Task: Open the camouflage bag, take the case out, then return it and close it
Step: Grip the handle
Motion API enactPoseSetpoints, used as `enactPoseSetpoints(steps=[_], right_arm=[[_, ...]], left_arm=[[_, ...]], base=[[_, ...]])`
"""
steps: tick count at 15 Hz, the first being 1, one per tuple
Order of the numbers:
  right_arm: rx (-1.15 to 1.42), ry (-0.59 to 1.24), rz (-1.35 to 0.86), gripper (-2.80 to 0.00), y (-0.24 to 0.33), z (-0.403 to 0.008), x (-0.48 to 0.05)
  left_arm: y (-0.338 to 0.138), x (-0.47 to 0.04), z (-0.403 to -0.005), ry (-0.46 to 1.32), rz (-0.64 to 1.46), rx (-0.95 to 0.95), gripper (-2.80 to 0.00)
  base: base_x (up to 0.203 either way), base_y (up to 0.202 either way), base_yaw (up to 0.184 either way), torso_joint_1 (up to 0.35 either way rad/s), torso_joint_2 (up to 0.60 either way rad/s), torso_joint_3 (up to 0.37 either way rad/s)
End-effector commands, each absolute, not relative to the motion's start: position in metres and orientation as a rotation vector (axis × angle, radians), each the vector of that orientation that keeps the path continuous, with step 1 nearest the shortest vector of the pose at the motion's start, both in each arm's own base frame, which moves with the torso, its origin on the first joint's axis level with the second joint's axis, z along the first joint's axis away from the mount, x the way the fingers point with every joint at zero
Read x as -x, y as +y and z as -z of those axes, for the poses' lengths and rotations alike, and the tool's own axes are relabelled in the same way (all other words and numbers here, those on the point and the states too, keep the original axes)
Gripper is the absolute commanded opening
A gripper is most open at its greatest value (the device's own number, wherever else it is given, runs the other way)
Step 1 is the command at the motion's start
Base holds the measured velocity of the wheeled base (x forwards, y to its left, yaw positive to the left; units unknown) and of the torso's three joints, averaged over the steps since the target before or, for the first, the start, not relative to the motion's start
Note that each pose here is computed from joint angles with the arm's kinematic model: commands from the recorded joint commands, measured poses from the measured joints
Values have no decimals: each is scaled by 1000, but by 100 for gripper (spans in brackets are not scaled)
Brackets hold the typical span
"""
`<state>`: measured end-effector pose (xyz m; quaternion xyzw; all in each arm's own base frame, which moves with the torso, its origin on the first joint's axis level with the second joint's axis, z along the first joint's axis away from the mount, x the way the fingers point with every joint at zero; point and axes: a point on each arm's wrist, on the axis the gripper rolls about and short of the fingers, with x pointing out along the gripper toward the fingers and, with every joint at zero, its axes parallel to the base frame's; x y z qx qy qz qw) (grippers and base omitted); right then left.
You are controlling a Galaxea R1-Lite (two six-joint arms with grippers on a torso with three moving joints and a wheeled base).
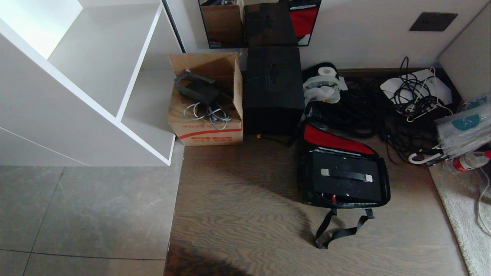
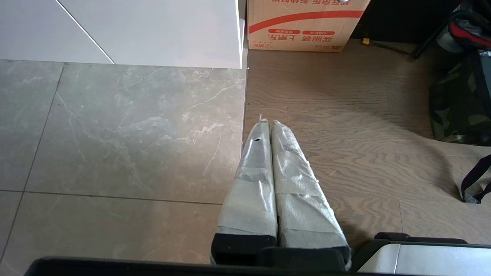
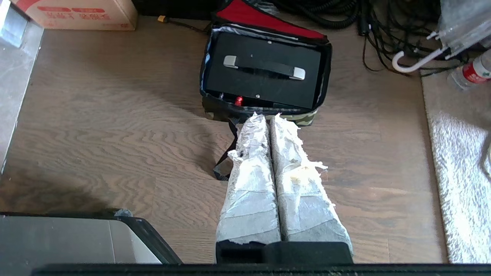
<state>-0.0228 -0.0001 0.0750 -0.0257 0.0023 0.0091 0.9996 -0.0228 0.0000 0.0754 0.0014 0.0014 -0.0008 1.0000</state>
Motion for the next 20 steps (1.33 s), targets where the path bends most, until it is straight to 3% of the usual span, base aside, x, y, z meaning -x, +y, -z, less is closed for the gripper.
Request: enactPoseSetpoints(steps=[1, 4, 7, 10, 15, 20], right_arm=[[75, 6, -22, -280, 0, -75, 23], [31, -16, -11, -280, 0, -83, 25], [6, -10, -48, -280, 0, -143, 46], [-89, 241, -97, -280, 1, -204, 34], [-303, 685, -61, -280, 4, -248, -106], [-406, 732, 20, -280, -19, -205, -274]], left_arm=[[0, 23, -75, 5, 2, -3, -280], [0, 23, -76, 3, 2, -3, -280], [0, 23, -75, 4, 1, -3, -280], [0, 23, -75, 3, 2, -3, -280], [0, 23, -75, 5, 0, -3, -280], [0, 23, -76, 3, 0, -3, -280]], base=[[0, 0, 0, 0, 0, 0], [0, 0, 0, 0, 0, 0], [0, 0, 0, 0, 0, 0], [0, 0, 0, 0, 0, 0], [0, 0, 0, 0, 0, 0], [0, 0, 0, 0, 0, 0]])
